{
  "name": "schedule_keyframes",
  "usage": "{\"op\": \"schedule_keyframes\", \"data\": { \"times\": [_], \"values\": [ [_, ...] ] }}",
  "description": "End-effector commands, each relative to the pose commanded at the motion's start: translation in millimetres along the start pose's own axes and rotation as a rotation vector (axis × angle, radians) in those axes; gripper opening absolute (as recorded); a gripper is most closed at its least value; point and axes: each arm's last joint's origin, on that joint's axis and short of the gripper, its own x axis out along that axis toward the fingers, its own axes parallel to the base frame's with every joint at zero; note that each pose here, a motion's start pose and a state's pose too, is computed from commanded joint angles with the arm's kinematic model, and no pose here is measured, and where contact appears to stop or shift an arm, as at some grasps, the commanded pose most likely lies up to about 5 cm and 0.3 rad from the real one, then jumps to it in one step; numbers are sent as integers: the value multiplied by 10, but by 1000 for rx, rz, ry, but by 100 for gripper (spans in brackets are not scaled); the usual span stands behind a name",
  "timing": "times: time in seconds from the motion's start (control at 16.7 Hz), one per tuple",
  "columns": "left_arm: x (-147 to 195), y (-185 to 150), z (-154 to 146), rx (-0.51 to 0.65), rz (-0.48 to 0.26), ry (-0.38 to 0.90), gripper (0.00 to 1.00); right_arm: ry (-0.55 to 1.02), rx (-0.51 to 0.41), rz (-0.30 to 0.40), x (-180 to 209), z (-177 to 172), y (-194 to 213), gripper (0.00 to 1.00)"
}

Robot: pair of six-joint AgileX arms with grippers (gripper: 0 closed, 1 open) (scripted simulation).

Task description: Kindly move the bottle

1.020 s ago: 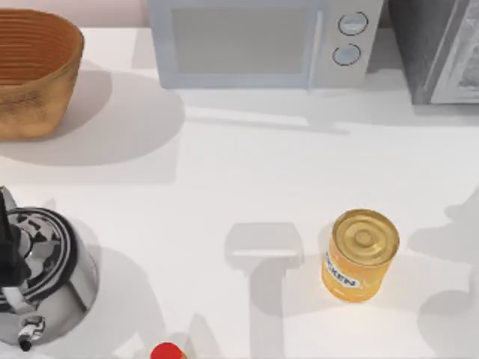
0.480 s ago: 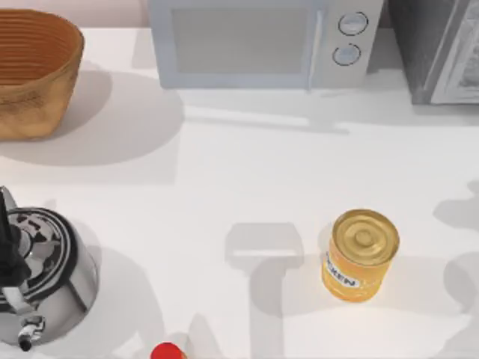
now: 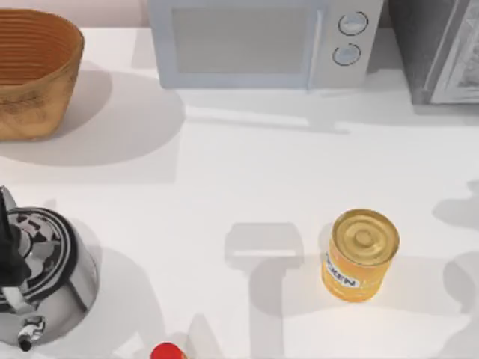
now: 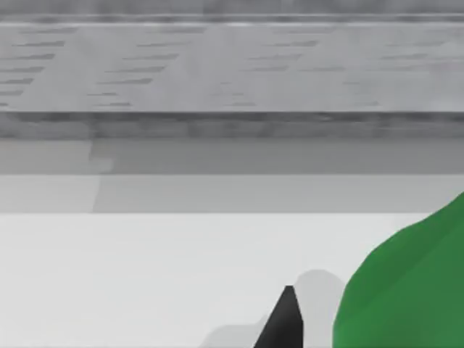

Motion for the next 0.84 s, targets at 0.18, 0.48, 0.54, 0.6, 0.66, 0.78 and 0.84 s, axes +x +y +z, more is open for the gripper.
{"op": "schedule_keyframes", "data": {
  "times": [0.18, 0.48, 0.54, 0.6, 0.66, 0.78, 0.84],
  "values": [
    [0, 0, 0, 0, 0, 0, 100, 0, 0, 0, 0, 0, 0, 60],
    [0, 0, 0, 0, 0, 0, 100, 0, 0, 0, 0, 0, 0, 98],
    [0, 0, 0, 0, 0, 0, 100, 0, 0, 0, 0, 0, 0, 100],
    [0, 0, 0, 0, 0, 0, 100, 0, 0, 0, 0, 0, 0, 100],
    [0, 0, 0, 0, 0, 0, 100, 0, 0, 0, 0, 0, 0, 100],
    [0, 0, 0, 0, 0, 0, 100, 0, 0, 0, 0, 0, 0, 100],
    [0, 0, 0, 0, 0, 0, 100, 0, 0, 0, 0, 0, 0, 100]
  ]
}}
